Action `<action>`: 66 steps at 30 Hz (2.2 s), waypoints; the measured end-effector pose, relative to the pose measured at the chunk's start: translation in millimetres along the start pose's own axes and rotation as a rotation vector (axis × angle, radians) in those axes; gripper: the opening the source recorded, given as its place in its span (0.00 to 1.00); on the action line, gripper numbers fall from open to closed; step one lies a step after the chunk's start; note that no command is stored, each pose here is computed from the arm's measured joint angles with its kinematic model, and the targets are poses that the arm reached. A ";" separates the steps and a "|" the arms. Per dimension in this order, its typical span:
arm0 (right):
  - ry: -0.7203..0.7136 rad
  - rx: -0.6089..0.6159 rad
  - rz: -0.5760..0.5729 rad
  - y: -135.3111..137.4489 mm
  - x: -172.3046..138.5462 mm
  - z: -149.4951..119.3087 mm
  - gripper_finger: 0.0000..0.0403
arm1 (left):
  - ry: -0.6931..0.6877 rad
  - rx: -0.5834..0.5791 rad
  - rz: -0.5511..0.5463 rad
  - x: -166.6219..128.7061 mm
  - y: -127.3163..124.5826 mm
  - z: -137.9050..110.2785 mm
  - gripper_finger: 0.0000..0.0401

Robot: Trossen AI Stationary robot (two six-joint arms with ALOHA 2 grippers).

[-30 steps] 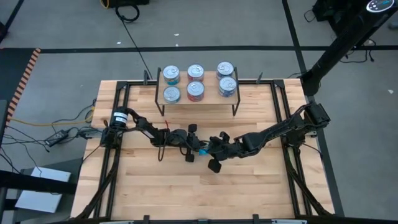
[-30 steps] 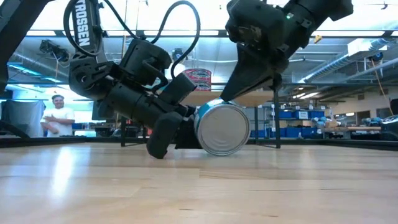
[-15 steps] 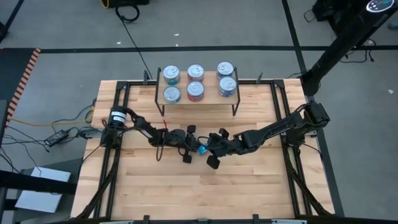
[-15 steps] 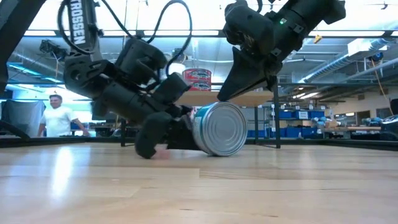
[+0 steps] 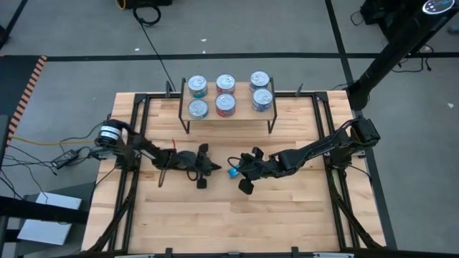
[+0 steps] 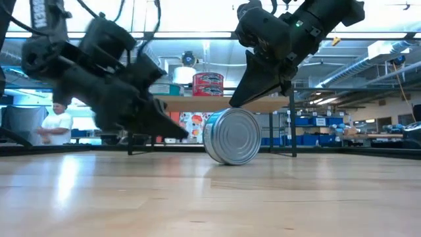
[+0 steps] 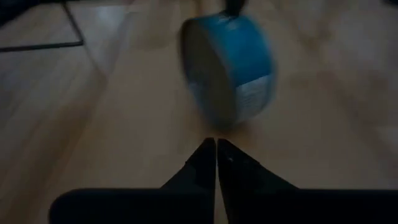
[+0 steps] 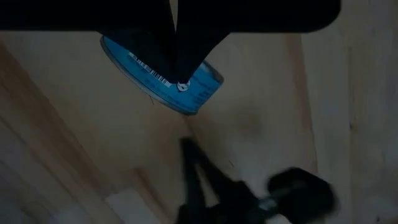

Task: Stack canned seafood by type on shelf
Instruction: Stack the yellow blue tuna can on top of the other yellow blue tuna can on the shelf

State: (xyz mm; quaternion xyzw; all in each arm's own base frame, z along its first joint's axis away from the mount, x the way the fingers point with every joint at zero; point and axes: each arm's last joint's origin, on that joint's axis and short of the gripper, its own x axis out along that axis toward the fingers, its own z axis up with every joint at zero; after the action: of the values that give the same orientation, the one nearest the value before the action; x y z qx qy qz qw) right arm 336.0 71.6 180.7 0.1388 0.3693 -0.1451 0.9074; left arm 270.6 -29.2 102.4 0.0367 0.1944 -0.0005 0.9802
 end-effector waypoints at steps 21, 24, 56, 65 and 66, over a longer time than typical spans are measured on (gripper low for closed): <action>-0.008 -0.021 0.005 0.5 0.5 0.4 0.02 | -0.040 -0.203 0.033 0.4 -47.1 24.5 0.43; -0.008 -0.021 0.005 0.4 0.5 0.4 0.02 | -0.020 -0.189 0.092 4.1 -50.5 29.8 0.48; -0.010 -0.041 0.003 -0.4 0.9 1.1 0.02 | -0.039 -0.204 0.183 14.3 -63.3 47.6 0.70; -0.022 -0.020 0.012 0.0 1.3 2.3 0.02 | -0.034 -0.204 0.173 17.4 -65.2 54.2 0.70; -0.027 -0.018 0.015 0.3 1.4 2.7 0.02 | -0.038 -0.205 0.172 17.9 -65.5 55.8 0.70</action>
State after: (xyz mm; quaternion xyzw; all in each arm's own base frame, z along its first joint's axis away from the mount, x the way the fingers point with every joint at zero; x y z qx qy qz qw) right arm 338.8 70.7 181.6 0.1315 0.3574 -0.1369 0.9144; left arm 307.4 -98.3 142.4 -0.0472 0.1709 0.1027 0.9788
